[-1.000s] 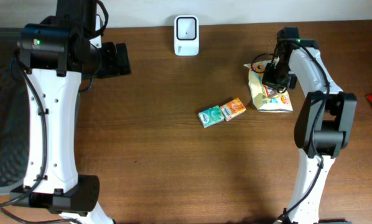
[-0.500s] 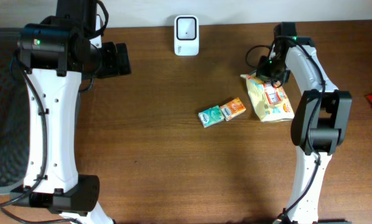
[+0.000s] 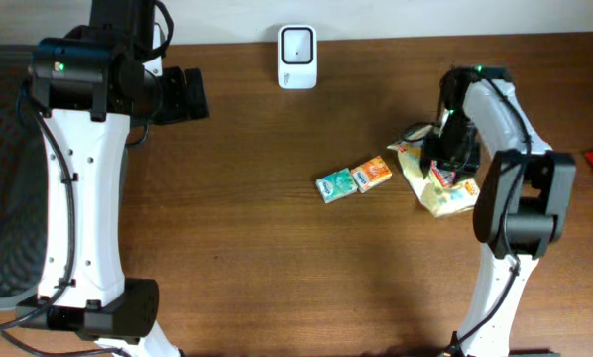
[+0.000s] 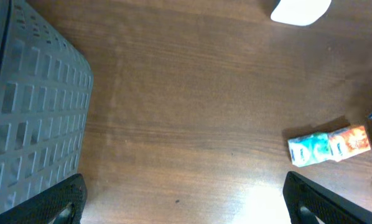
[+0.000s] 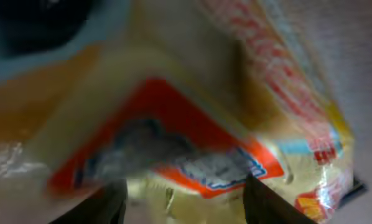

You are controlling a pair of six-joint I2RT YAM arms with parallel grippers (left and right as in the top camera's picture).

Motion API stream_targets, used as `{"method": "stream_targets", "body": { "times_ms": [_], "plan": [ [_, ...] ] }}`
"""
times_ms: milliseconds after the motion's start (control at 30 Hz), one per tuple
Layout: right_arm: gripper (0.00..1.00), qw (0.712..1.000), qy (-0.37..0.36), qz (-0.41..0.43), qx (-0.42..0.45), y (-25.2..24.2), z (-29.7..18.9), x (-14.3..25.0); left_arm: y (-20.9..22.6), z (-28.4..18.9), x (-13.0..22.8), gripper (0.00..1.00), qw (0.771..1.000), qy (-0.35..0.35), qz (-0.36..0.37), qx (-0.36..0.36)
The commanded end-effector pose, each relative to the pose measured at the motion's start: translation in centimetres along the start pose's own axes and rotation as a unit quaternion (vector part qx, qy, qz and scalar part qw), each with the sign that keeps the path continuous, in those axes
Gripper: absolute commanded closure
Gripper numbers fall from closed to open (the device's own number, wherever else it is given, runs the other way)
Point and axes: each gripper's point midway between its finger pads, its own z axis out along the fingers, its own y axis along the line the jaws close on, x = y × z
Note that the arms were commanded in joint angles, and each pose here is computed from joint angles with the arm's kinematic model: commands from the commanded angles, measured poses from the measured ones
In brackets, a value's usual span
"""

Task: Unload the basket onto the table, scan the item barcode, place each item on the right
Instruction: 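Lift the yellow bag and hold it over the scanner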

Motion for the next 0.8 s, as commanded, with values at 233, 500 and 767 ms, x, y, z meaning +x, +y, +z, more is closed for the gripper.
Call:
{"method": "stream_targets", "body": {
  "times_ms": [233, 500, 767],
  "plan": [
    [0.25, 0.957, -0.231, -0.101, -0.14, 6.6, -10.8, -9.2, 0.3, -0.8, 0.0, 0.01, 1.0, -0.011, -0.004, -0.003],
    [0.01, 0.97, -0.211, -0.1, -0.062, 3.2, -4.6, -11.0, 0.3, -0.8, 0.0, 0.01, 1.0, -0.011, -0.004, -0.003],
    [0.78, 0.969, -0.192, -0.146, -0.057, 3.6, 0.6, -11.1, 0.3, -0.8, 0.0, 0.01, 1.0, -0.011, -0.004, -0.003]
  ]
}}
